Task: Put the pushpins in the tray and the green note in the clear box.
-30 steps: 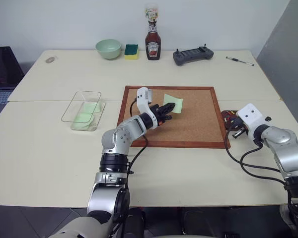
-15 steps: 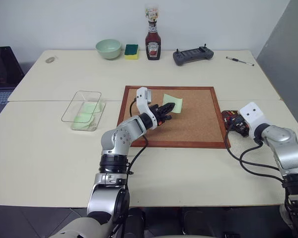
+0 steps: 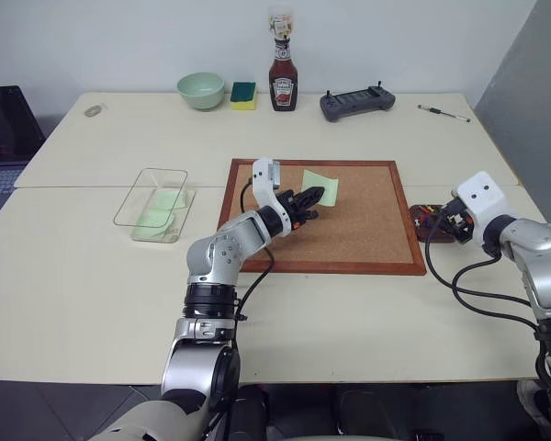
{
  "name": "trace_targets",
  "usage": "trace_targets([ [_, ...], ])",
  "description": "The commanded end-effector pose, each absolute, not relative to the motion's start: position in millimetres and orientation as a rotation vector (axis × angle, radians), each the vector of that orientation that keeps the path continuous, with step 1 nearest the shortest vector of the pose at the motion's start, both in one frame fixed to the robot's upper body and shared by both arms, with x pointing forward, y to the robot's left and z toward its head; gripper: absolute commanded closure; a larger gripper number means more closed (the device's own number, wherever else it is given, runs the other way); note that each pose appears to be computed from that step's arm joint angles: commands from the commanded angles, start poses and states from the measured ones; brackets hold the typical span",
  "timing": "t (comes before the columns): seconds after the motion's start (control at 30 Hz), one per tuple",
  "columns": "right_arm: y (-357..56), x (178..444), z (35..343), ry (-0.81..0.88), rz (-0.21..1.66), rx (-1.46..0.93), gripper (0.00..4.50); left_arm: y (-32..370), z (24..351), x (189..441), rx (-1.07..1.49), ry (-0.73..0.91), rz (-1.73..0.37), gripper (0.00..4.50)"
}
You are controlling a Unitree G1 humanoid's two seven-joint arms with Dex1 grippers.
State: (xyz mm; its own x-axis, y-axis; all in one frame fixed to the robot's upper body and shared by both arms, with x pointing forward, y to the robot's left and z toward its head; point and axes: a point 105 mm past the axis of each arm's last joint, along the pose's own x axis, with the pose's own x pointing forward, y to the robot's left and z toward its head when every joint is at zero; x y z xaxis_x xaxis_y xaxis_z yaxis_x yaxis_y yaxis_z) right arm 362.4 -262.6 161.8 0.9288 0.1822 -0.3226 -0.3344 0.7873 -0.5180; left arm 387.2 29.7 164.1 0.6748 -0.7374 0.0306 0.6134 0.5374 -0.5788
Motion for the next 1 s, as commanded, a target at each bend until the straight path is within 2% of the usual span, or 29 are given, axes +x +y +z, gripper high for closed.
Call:
trace_targets([
  [0.03,-233.7,353.9,189.9,0.149,0.445,-0.567,1.38,36.2,195.2,388.5,-0.543,0.118,-0.811,4.5],
  [0.37,-133.0,337.0,202.1,-0.08,0.951,-0.467,1.38,95.7,212.4,389.4,-0.217,0.031,-0.574,4.5],
  [0.57,-56.3,323.3,209.6,-0.139,1.277,-0.376,1.38,174.1,225.3,375.6,-0.098,0.001,-0.336,4.5],
  [0.73,-14.0,317.9,221.3,-0.191,1.421,-0.359,1.38,227.5,220.7,362.9,-0.002,0.024,-0.146,4.5],
  [1.0,10.8,312.3,231.1,-0.25,1.517,-0.348,1.38,283.5,222.7,355.6,0.102,0.028,0.06,4.5],
])
